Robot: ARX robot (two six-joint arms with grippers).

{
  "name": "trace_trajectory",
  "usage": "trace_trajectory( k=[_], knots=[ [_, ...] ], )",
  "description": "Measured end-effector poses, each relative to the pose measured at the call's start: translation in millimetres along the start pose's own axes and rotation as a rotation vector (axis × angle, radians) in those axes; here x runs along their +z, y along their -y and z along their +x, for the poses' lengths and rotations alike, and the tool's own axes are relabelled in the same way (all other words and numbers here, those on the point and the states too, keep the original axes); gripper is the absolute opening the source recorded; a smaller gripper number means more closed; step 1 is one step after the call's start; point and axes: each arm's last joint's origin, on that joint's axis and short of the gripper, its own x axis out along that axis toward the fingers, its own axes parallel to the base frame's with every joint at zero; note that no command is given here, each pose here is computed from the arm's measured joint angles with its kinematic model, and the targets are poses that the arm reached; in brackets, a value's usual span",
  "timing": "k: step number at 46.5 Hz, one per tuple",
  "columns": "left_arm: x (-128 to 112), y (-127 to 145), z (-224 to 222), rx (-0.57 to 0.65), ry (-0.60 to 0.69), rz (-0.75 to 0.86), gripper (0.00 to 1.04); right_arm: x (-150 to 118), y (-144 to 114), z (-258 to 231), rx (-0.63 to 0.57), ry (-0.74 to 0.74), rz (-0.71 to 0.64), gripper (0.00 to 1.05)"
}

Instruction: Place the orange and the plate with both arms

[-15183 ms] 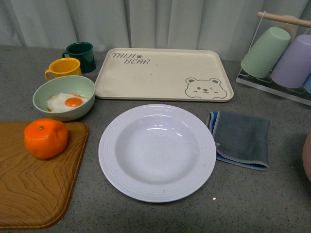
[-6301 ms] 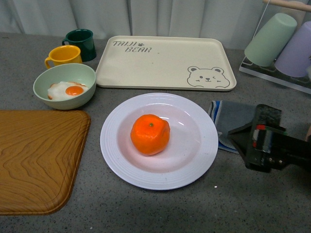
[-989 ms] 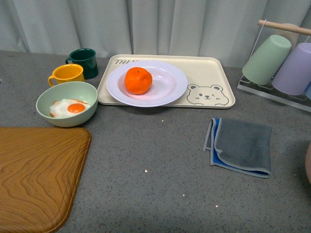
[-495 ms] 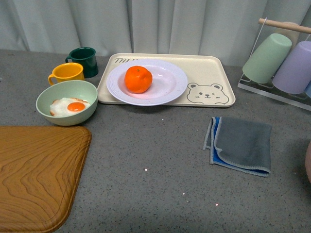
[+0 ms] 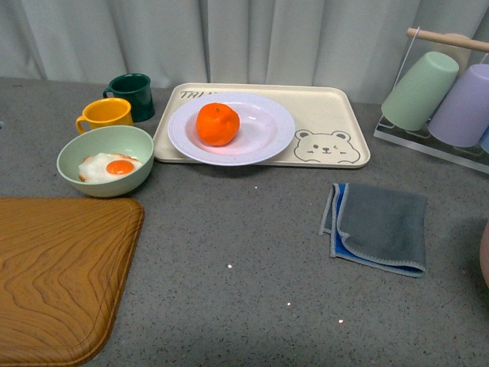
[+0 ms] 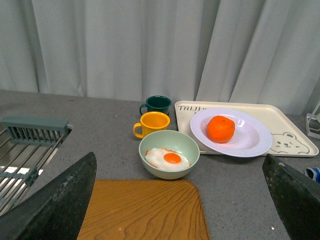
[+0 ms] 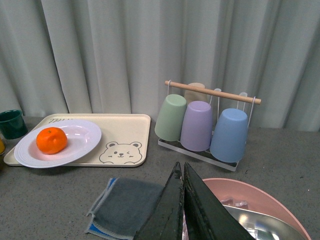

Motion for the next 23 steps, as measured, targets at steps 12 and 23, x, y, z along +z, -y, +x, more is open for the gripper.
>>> trace_trajectory(
  k=[12, 23],
  knots=[
    [0.0, 0.0, 0.0, 0.000, 0.000, 0.000, 0.98, -0.4, 0.0, 0.0, 0.000, -0.004, -0.001, 0.22],
    [0.0, 0.0, 0.0, 0.000, 0.000, 0.000, 0.98, -0.3, 0.0, -0.1, 0.000, -0.003, -0.001, 0.58]
  ],
)
